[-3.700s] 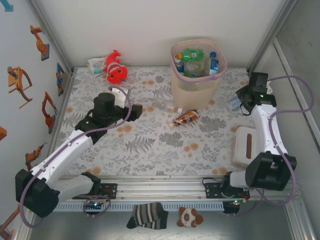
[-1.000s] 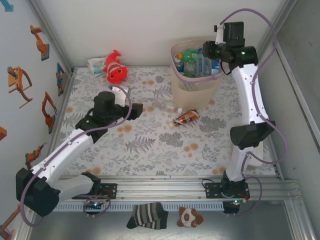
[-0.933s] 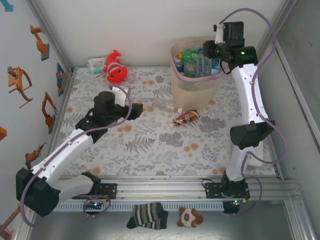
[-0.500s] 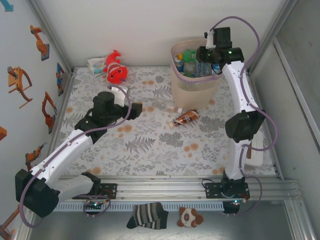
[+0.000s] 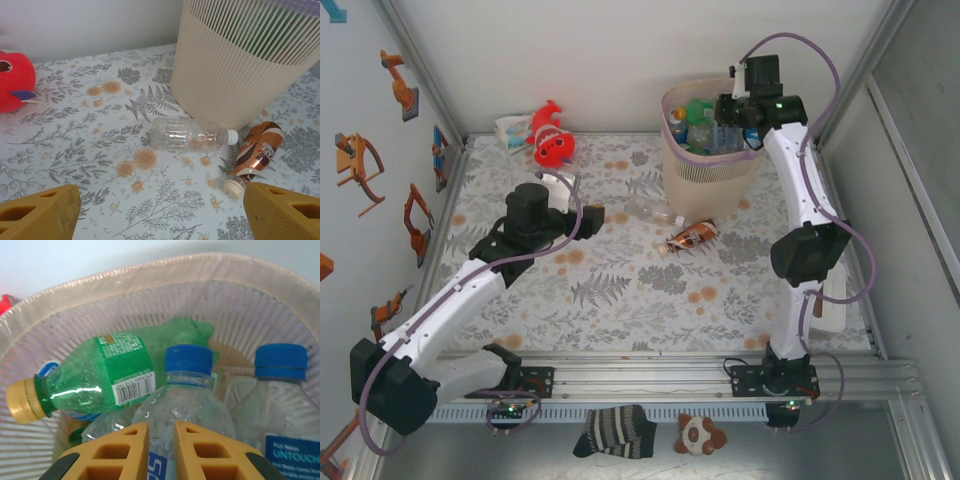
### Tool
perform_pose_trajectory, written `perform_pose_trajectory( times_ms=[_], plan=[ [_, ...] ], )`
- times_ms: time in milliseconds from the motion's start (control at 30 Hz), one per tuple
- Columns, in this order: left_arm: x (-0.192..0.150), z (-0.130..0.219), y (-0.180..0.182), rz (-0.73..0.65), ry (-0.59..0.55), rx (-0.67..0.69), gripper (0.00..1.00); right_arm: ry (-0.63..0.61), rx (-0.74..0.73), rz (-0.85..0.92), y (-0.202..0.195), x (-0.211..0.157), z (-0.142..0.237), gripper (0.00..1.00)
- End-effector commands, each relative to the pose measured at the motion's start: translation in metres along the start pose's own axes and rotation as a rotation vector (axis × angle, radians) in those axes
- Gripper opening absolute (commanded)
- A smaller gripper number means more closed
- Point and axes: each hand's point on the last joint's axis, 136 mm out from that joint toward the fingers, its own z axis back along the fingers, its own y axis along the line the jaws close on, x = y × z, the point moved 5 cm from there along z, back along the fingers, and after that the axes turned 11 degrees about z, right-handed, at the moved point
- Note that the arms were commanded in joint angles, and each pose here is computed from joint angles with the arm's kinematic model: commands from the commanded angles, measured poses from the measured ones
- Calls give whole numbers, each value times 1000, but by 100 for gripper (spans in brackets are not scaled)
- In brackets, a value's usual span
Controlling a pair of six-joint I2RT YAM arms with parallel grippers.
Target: Put the plastic bottles in the bin
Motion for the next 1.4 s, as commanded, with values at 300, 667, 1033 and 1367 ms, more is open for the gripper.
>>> perform_pose_trajectory(
  times_ms=[300,667,1033,1367],
  plan=[
    [6,8,-2,5,-23,-16,84,5,-39,-29,-3,6,46,20],
    [2,4,-4,12,-6,-35,84,-87,4,-44,7,14,100,21],
    [-17,-32,-33,-114,127,-208,82,-87,-13,-44,8,-17,135,22],
    [-64,-91,-96,-398,367,-421,80,-70,-69,-44,4,-48,158,22]
  ],
)
